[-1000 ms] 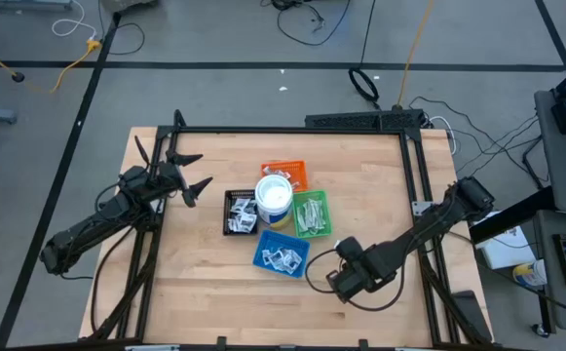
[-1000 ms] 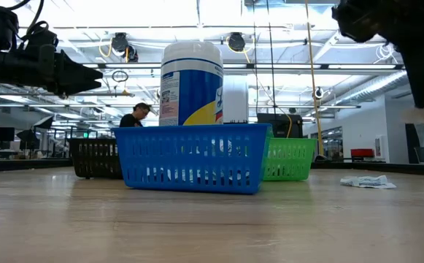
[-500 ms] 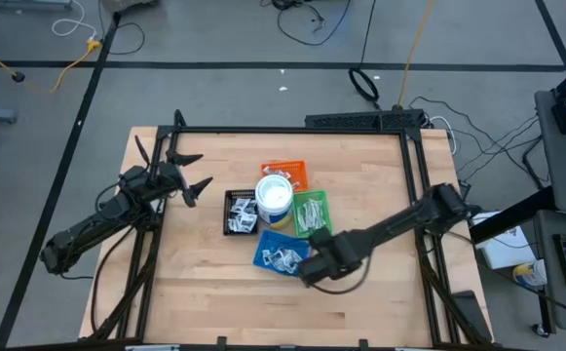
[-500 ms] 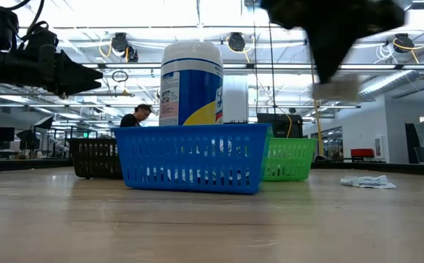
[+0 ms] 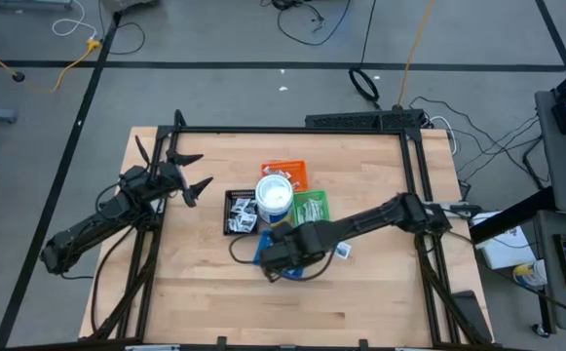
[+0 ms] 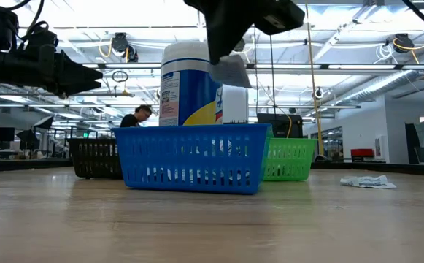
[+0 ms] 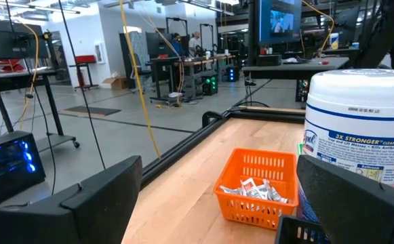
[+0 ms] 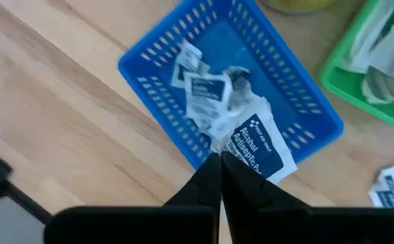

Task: Pick & Place First Aid Supplies
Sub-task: Put the blue alcohol pad into the blue bin

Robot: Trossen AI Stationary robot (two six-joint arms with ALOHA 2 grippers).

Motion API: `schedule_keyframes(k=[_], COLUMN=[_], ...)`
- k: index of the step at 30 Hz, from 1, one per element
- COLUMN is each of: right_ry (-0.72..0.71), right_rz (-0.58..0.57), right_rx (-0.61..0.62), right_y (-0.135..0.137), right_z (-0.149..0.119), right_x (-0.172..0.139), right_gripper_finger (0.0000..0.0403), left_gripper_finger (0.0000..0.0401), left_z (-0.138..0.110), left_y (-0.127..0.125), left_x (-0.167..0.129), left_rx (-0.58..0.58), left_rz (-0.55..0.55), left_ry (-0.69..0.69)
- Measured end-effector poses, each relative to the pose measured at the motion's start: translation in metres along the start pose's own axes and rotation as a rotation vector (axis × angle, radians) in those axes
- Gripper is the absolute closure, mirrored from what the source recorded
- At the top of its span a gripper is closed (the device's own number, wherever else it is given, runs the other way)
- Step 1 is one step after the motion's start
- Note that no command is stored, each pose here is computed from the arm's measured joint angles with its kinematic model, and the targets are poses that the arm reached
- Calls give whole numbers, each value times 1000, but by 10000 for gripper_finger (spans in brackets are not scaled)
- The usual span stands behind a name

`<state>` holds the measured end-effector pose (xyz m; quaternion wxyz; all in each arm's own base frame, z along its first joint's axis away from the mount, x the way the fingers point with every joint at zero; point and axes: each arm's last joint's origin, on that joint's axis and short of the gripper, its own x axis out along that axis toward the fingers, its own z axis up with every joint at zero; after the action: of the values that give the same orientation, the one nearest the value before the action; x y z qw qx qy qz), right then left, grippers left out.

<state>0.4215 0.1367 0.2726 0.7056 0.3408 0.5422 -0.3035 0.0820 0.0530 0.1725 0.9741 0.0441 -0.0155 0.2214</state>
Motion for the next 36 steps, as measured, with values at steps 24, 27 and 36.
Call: schedule_keyframes(k=[24, 27, 36], right_ry=[-14, 1, -4], right_rz=[30, 46, 70], right_rx=[-91, -104, -103], right_y=[-4, -3, -5], right_z=[-3, -3, 0], right_x=[63, 63, 49], right_gripper_finger=[387, 354, 227], left_gripper_finger=[4, 4, 4], left_z=[0, 0, 0], left_y=[0, 0, 0], left_x=[0, 0, 0], left_rx=[0, 0, 0], left_rz=[0, 0, 0], left_ry=[0, 0, 0])
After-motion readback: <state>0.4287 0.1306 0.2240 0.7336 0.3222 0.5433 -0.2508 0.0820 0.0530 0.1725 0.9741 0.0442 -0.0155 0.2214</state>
